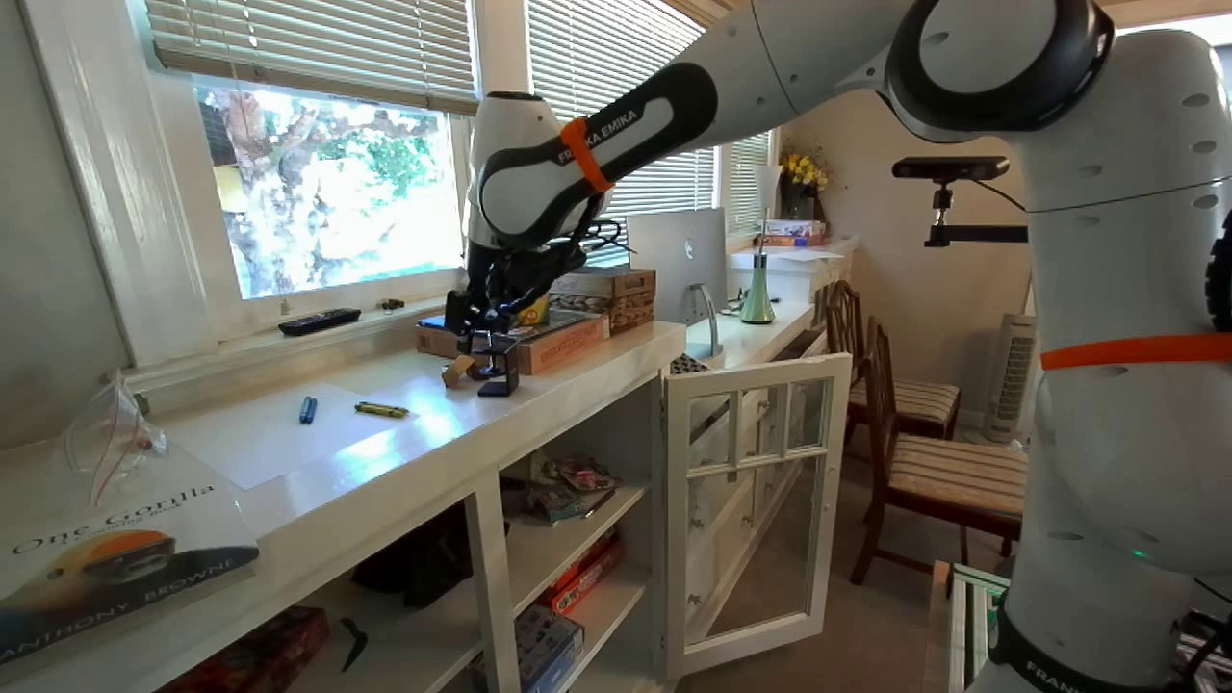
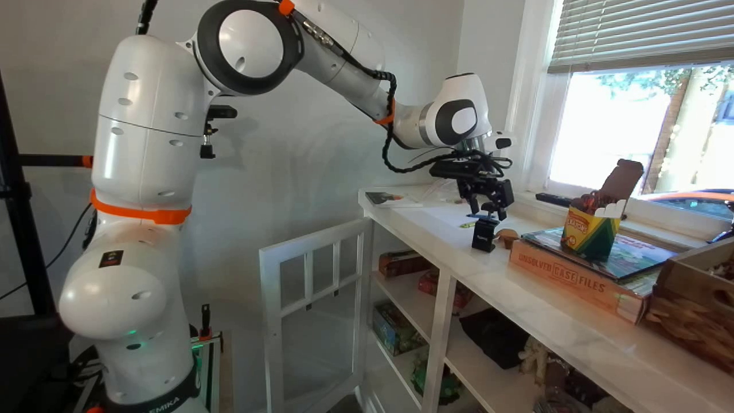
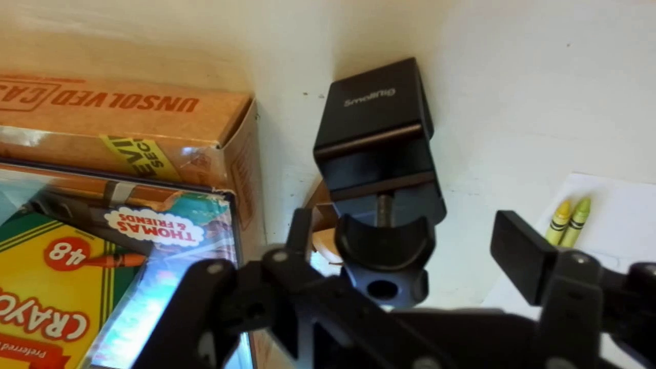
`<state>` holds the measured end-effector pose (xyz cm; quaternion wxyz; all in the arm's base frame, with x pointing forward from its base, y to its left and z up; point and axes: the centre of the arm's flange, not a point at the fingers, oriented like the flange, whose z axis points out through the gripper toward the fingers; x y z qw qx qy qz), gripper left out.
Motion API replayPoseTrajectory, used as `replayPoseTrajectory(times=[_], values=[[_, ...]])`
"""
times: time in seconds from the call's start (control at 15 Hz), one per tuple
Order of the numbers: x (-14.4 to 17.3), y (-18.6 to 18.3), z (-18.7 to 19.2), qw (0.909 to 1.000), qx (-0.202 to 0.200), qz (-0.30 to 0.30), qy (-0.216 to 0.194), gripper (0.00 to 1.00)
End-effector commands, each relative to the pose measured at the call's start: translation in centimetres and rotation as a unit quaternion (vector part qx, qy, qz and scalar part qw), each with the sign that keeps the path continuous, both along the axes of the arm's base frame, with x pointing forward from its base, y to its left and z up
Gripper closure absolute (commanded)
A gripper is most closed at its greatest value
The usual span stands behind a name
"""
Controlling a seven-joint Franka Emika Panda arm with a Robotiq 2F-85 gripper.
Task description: Turn the black object to the right continuously
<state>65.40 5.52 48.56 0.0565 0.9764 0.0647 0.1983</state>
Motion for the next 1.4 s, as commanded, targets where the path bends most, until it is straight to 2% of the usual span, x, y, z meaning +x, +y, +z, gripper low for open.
replayPoseTrajectory(times=[0.0, 0.2, 0.47, 0.93, 1.33], values=[[-0.1, -0.1, 0.2, 0.9999, -0.015, 0.007, 0.005, 0.0], [-0.3, -0.3, 0.5, 0.9993, -0.022, 0.028, 0.013, 0.0], [-0.8, -0.7, 1.4, 0.9927, -0.057, 0.107, 0.008, 0.0], [-1.7, -1.4, 3.2, 0.9731, -0.089, 0.212, 0.016, 0.0], [-1.6, -2.7, 2.8, 0.9497, -0.078, 0.302, 0.032, 0.0]])
